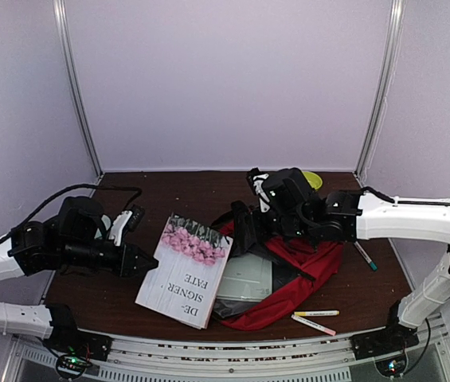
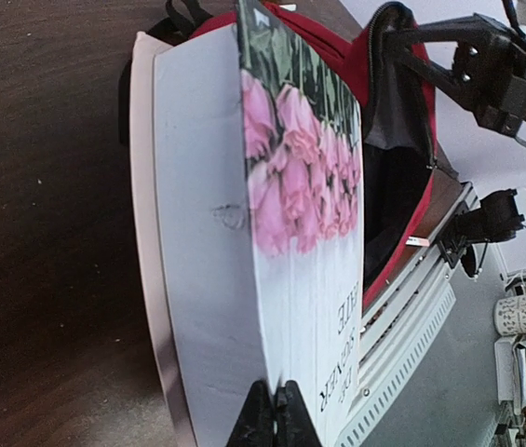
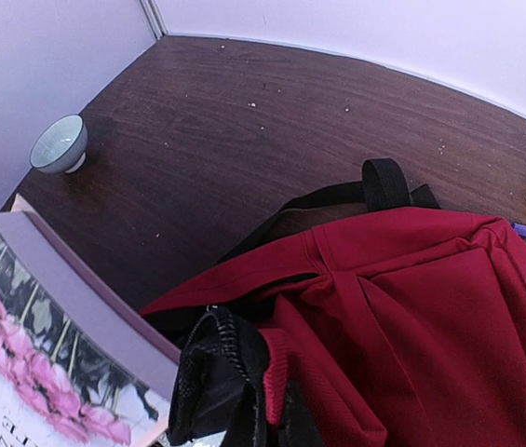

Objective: Pack the student bag
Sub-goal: Place the book in the largest pocket of the bag.

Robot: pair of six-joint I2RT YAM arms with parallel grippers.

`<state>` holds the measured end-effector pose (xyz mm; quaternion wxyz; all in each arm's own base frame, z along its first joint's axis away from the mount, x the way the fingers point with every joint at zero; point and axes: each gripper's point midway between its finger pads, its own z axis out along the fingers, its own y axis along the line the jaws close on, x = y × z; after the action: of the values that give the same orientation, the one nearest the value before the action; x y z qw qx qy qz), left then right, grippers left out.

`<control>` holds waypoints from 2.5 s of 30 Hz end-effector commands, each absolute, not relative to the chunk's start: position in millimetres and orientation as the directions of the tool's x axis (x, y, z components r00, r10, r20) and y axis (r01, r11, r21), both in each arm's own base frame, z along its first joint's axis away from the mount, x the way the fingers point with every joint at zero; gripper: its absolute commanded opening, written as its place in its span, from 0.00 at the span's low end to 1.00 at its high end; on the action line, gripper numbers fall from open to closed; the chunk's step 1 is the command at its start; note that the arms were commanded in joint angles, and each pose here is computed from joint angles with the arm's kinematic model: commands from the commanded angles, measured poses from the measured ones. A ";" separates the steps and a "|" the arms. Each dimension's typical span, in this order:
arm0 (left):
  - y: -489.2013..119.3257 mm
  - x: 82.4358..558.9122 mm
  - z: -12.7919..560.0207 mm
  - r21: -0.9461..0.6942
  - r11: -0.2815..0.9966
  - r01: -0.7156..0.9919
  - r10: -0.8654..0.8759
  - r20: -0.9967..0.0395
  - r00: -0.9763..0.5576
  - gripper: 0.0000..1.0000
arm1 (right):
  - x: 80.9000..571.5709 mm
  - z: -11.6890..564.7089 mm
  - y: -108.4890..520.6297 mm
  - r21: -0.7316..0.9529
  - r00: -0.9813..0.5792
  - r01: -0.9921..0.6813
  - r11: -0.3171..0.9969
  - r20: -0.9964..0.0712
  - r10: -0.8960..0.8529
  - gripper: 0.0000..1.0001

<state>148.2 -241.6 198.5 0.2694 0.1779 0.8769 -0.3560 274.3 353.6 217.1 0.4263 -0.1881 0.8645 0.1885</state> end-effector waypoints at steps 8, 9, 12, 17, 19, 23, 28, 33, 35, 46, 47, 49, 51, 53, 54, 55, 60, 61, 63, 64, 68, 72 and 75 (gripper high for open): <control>-254.4 133.2 233.4 -0.588 0.585 0.559 0.061 -0.655 -0.753 0.00 | 298.6 251.8 339.6 0.177 -0.514 -0.421 0.890 -0.855 -0.073 0.00; -255.5 131.8 233.9 -0.588 0.582 0.562 0.065 -0.655 -0.753 0.00 | 299.3 252.5 338.3 0.173 -0.512 -0.419 0.891 -0.856 -0.074 0.00; -261.0 127.7 233.8 -0.584 0.572 0.576 0.086 -0.656 -0.750 0.00 | 301.5 255.9 335.5 0.167 -0.506 -0.415 0.894 -0.859 -0.075 0.00; -273.4 123.6 225.8 -0.585 0.559 0.587 0.125 -0.641 -0.758 0.00 | 301.1 260.0 333.8 0.159 -0.501 -0.423 0.892 -0.862 -0.083 0.00; -278.6 123.7 223.7 -0.590 0.556 0.586 0.125 -0.637 -0.760 0.00 | 299.4 262.9 334.9 0.164 -0.499 -0.433 0.886 -0.863 -0.084 0.00; -292.2 129.3 216.1 -0.612 0.552 0.567 0.110 -0.620 -0.777 0.00 | 292.2 271.4 338.1 0.187 -0.486 -0.481 0.857 -0.870 -0.083 0.00; -317.0 135.7 206.0 -0.625 0.545 0.558 0.122 -0.600 -0.791 0.00 | 274.7 280.4 339.6 0.214 -0.462 -0.564 0.797 -0.882 -0.090 0.00; -338.8 140.3 197.6 -0.629 0.527 0.571 0.151 -0.592 -0.791 0.00 | 240.2 284.3 347.5 0.210 -0.411 -0.705 0.678 -0.900 -0.149 0.00; -346.2 142.5 194.8 -0.628 0.526 0.574 0.164 -0.587 -0.793 0.00 | 223.4 281.0 350.0 0.194 -0.388 -0.757 0.624 -0.902 -0.191 0.00; -386.4 173.1 172.6 -0.641 0.536 0.549 0.201 -0.535 -0.821 0.00 | 184.6 264.0 334.1 0.199 -0.363 -0.818 0.539 -0.907 -0.214 0.00; -388.8 177.7 172.6 -0.646 0.535 0.545 0.198 -0.531 -0.824 0.00 | 183.2 262.1 334.1 0.200 -0.367 -0.819 0.537 -0.903 -0.222 0.00; -391.0 185.5 170.7 -0.664 0.533 0.524 0.185 -0.513 -0.838 0.00 | 178.1 263.8 335.6 0.203 -0.364 -0.830 0.520 -0.902 -0.230 0.00; -393.9 187.8 170.1 -0.690 0.514 0.510 0.189 -0.489 -0.852 0.00 | 169.8 271.5 337.9 0.197 -0.343 -0.850 0.489 -0.911 -0.230 0.00; -394.1 189.7 167.8 -0.689 0.518 0.508 0.197 -0.481 -0.854 0.00 | 158.8 281.3 340.0 0.175 -0.302 -0.876 0.449 -0.926 -0.228 0.00; -394.2 190.2 166.5 -0.690 0.518 0.505 0.198 -0.478 -0.856 0.00 | 153.6 284.7 340.7 0.160 -0.278 -0.889 0.429 -0.933 -0.228 0.00; -394.3 191.7 165.4 -0.692 0.518 0.503 0.197 -0.475 -0.858 0.00 | 149.4 286.2 341.1 0.146 -0.259 -0.898 0.414 -0.938 -0.229 0.00; -393.8 208.8 159.1 -0.690 0.540 0.481 0.160 -0.477 -0.864 0.00 | 143.5 278.2 339.7 0.121 -0.232 -0.911 0.395 -0.941 -0.245 0.00; -394.4 213.4 160.5 -0.692 0.539 0.480 0.150 -0.482 -0.863 0.00 | 144.7 275.3 339.4 0.125 -0.240 -0.907 0.403 -0.939 -0.247 0.00; -395.5 223.7 163.9 -0.690 0.540 0.482 0.133 -0.495 -0.859 0.00 | 147.3 268.7 339.1 0.133 -0.257 -0.897 0.421 -0.932 -0.254 0.00; -396.5 229.3 165.6 -0.684 0.543 0.488 0.130 -0.506 -0.853 0.00 | 149.8 265.8 338.7 0.133 -0.264 -0.890 0.435 -0.930 -0.256 0.00; -400.5 251.8 163.9 -0.643 0.569 0.512 0.135 -0.542 -0.830 0.00 | 167.4 250.7 334.9 0.134 -0.315 -0.833 0.537 -0.913 -0.260 0.00; -402.6 256.7 154.5 -0.605 0.581 0.544 0.179 -0.556 -0.811 0.00 | 175.0 241.0 335.4 0.154 -0.365 -0.796 0.586 -0.894 -0.261 0.00; -397.8 256.2 155.1 -0.579 0.589 0.564 0.193 -0.577 -0.794 0.09 | 179.4 232.6 333.7 0.165 -0.387 -0.772 0.614 -0.888 -0.248 0.00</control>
<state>239.6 -393.5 132.4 0.1745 0.1911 0.8809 -0.3963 169.3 334.9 231.5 0.4334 -0.3666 0.7672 0.2988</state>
